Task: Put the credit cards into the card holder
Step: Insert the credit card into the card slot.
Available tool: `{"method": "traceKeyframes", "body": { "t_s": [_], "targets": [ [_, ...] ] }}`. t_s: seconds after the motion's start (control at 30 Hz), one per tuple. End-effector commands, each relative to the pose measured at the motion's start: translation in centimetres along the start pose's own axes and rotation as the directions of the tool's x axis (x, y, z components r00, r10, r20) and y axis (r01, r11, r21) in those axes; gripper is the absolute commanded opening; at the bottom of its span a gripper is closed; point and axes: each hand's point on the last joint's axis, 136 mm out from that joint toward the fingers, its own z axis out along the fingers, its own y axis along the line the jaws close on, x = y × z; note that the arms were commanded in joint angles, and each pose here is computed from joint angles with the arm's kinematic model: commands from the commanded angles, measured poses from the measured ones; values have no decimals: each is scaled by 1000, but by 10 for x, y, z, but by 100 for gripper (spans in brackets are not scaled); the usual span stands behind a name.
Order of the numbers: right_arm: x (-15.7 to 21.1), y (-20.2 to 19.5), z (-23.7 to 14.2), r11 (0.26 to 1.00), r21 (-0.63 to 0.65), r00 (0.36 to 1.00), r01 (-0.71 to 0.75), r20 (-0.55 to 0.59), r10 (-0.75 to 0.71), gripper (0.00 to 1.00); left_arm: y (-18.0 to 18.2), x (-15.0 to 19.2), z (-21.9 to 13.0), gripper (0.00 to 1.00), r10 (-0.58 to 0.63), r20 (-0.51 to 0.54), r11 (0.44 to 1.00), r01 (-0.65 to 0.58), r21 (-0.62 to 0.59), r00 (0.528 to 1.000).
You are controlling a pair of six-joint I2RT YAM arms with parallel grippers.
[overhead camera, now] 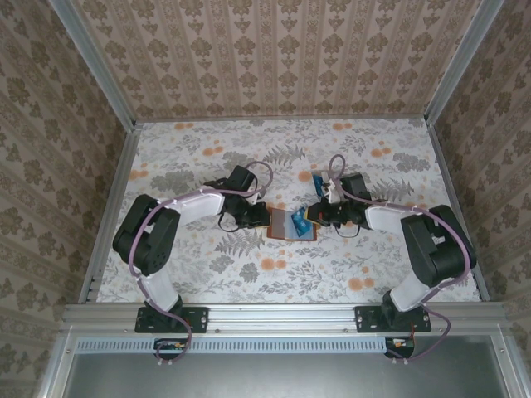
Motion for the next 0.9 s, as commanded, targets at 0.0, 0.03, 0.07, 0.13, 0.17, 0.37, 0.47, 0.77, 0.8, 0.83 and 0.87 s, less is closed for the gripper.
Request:
{"method": "traceKeyframes", "body": {
  "t_s": [0.0,0.03,0.07,0.13,0.17,0.37,0.47,0.77,0.8,0.83,0.87],
  "targets": [
    [7,-1,11,998,-63,999,2,-40,-5,0,18,8,6,10,-1,-20,998,-1,-70,1000],
    [7,-2,14,997,-72,999,-3,-48,-1,0,20,9,8,9,-2,-21,997,0,-75,1000],
    [9,-4,17,997,-77,998,-9,-57,4,0,23,10,10,8,-5,-26,997,3,-77,1000],
    [10,-7,21,996,-82,998,-18,-69,12,0,25,13,14,5,-5,-45,997,1,-81,999],
    [10,-8,22,996,-86,997,-21,-71,15,0,27,13,14,4,-5,-52,996,0,-88,999],
    [13,-15,22,998,-50,996,-28,-82,24,0,33,17,19,0,-13,-68,995,6,-102,998],
    [12,-7,15,999,-46,997,-17,-71,13,0,36,18,18,0,-23,-62,993,16,-113,998],
    [-1,23,-20,994,19,994,108,21,-108,0,24,16,12,14,-48,-41,998,47,-42,998],
    [-1,24,-22,993,25,992,119,31,-119,0,21,16,9,20,-54,-33,998,53,-26,998],
    [-1,25,-24,991,31,991,127,37,-128,0,20,15,8,24,-64,-25,998,63,-13,998],
    [1,26,-25,990,39,990,133,40,-135,0,17,15,6,26,-69,-13,998,69,8,998]
  ]
}}
